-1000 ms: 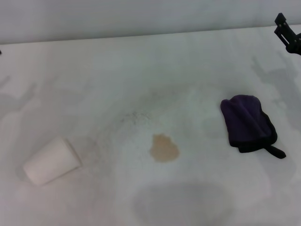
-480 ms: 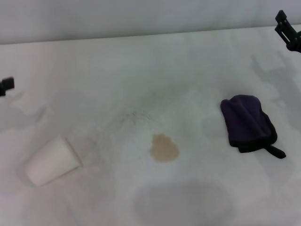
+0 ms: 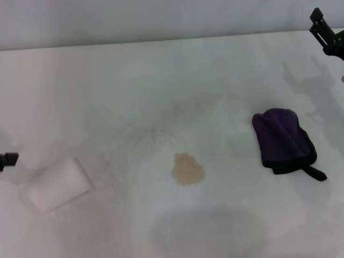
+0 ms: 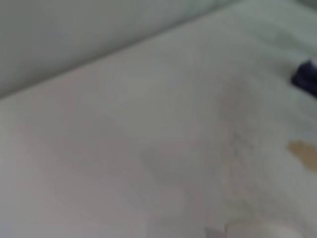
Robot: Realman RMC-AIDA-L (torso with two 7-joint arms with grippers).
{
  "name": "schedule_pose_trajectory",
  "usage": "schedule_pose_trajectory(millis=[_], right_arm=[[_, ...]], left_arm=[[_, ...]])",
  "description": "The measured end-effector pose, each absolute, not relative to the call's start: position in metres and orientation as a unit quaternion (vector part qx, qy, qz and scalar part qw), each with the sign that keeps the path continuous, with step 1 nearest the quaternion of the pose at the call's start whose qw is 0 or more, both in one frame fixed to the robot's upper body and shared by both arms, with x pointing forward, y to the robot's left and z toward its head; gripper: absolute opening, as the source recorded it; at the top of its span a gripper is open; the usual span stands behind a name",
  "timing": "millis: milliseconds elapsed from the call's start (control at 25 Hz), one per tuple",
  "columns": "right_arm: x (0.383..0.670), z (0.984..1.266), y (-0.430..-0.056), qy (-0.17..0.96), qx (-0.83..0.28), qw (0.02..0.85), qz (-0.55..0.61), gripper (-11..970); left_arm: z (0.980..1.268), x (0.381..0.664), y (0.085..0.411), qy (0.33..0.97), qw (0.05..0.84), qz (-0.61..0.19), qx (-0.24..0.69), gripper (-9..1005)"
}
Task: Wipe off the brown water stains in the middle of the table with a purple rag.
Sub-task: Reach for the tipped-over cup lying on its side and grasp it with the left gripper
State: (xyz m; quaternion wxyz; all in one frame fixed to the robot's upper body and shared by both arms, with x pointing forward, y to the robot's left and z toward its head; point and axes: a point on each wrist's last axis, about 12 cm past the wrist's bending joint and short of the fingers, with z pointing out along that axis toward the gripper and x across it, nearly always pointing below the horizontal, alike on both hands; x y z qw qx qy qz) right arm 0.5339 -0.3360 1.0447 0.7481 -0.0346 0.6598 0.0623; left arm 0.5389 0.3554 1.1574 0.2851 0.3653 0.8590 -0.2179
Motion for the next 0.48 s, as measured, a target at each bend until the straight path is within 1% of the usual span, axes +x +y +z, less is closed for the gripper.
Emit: schedule_pose_trajectory(millis=[120,480], right_arm=[[0.534,1.045,-0.335,0.659,-0.035,0.748,0.065,859],[0.531,1.043,-0.332,0.657,-0.037,0.749,0.071,859]], left_arm=[[1.158,0.541,0.353,0.865,0.256,-0.206,0.380,888],[1.151,0.545,0.336,0.849,0.236,-0.196,0.430,888]])
